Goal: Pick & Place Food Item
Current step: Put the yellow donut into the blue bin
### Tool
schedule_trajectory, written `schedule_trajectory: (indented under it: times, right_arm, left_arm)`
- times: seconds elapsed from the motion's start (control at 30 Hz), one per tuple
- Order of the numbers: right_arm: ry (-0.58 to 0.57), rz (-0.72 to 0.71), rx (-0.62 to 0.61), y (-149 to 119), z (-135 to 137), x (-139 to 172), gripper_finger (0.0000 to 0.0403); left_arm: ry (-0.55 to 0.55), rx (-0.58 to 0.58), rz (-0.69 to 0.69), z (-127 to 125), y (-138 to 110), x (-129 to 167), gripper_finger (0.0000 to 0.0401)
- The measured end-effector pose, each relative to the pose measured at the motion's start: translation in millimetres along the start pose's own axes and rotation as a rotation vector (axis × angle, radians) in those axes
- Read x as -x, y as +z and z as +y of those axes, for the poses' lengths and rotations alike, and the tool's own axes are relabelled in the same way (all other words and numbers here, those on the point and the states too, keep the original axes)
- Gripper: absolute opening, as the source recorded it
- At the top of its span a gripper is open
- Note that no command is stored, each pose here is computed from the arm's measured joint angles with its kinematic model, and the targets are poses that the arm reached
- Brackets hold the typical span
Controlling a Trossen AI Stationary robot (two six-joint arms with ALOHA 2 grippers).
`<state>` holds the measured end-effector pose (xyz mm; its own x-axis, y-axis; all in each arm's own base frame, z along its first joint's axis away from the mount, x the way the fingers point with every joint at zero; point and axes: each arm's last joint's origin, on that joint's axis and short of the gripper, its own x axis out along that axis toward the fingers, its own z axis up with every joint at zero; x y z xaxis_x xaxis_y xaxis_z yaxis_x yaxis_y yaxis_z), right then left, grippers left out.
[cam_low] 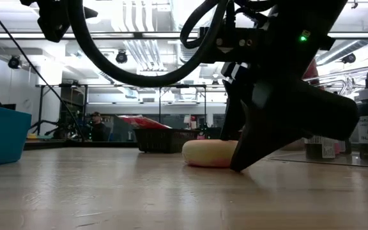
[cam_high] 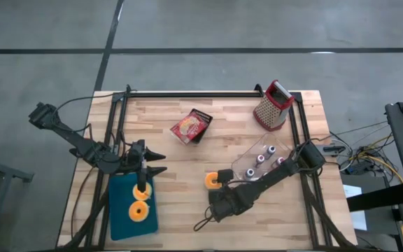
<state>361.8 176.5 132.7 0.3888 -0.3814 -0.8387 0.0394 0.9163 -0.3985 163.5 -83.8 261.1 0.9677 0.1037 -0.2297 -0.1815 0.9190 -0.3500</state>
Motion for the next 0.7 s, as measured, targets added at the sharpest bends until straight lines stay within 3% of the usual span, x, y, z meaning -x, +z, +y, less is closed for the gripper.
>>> schedule_trajectory:
  times: [0.7]
  right_arm:
    - [-0.027,-0.018,0.007,0.8,-1.3,-1.3,0.0324]
  left_arm:
    - [0.000,0.000,0.000,0.0,0.0,0.0,0.0243]
